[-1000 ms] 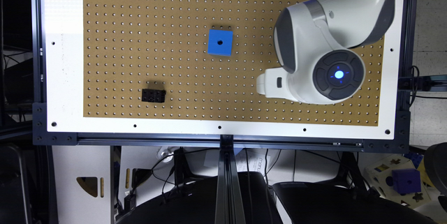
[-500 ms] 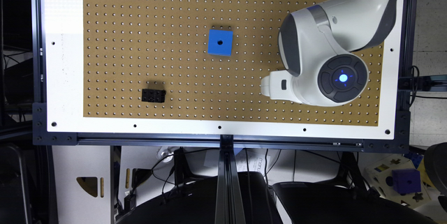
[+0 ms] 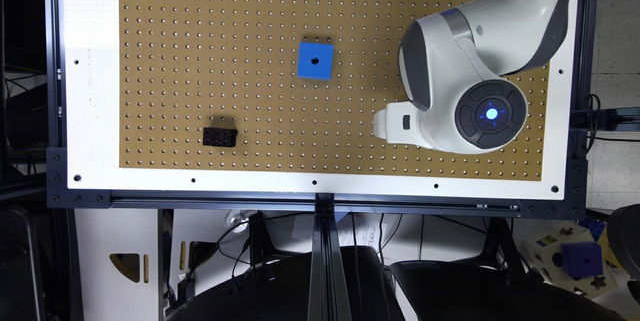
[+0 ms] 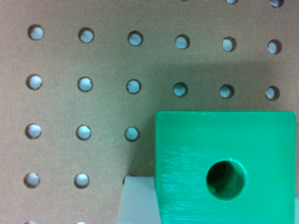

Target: Pick up green block.

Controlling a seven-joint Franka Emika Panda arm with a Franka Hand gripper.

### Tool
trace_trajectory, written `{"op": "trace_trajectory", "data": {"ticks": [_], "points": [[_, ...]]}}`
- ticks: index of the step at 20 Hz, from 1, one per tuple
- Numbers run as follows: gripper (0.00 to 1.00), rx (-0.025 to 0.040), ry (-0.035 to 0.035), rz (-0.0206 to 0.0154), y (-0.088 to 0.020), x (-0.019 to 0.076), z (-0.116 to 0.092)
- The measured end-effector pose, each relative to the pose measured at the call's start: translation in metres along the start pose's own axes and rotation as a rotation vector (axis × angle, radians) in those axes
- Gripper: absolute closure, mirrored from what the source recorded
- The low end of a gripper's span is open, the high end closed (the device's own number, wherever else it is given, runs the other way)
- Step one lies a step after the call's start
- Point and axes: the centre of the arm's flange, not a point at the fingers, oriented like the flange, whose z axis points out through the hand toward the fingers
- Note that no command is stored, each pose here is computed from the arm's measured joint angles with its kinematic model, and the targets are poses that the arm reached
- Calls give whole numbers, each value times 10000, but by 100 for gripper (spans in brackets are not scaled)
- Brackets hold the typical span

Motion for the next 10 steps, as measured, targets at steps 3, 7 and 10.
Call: {"op": "trace_trajectory", "data": {"ticks": [3, 7, 10], "points": [[100, -48, -3, 27, 14, 16, -2], [100, -61, 16, 35, 10, 28, -71], [100, -99, 44, 18, -15, 28, -303]]}}
